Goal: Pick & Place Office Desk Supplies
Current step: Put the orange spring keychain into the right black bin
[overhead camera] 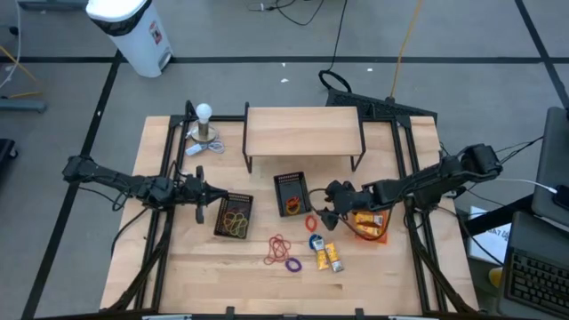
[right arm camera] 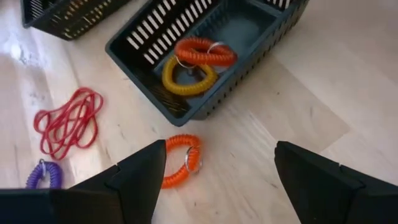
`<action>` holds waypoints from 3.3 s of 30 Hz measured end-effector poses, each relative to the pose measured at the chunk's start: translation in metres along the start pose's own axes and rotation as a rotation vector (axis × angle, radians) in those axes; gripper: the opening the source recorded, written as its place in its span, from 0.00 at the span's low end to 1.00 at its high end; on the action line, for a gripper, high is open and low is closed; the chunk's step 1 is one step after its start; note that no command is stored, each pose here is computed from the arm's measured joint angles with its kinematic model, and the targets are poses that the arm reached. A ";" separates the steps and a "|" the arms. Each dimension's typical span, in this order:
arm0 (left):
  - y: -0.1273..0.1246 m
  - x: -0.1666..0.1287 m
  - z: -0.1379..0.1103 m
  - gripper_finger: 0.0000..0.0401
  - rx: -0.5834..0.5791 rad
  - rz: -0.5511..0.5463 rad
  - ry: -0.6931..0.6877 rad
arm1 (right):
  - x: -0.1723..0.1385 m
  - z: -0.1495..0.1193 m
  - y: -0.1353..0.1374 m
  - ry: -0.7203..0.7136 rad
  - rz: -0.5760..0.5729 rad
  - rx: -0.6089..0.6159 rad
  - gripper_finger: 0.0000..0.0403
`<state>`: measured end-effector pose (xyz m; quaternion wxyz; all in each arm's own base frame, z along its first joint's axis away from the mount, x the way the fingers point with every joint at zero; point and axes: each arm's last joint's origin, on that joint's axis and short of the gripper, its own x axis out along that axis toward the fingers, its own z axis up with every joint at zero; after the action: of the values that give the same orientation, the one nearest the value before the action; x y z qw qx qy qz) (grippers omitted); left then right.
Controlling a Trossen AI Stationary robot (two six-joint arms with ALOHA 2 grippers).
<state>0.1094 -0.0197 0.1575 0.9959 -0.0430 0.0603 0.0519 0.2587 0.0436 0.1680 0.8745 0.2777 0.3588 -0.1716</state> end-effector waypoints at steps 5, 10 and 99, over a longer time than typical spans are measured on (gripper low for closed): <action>0.000 0.000 -0.001 0.06 0.007 0.001 0.009 | 0.015 -0.009 -0.003 0.067 -0.032 0.039 0.71; 0.000 0.000 -0.001 0.03 0.018 0.001 0.008 | 0.026 -0.013 -0.002 0.085 -0.011 0.058 0.71; 0.003 0.000 0.003 0.06 -0.005 0.107 -0.042 | -0.121 -0.058 -0.064 -0.790 0.610 -0.455 0.00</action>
<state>0.1093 -0.0166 0.1607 0.9926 -0.0414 0.0415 0.1061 0.1131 0.0407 0.1974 0.9908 0.0871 -0.0655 0.0803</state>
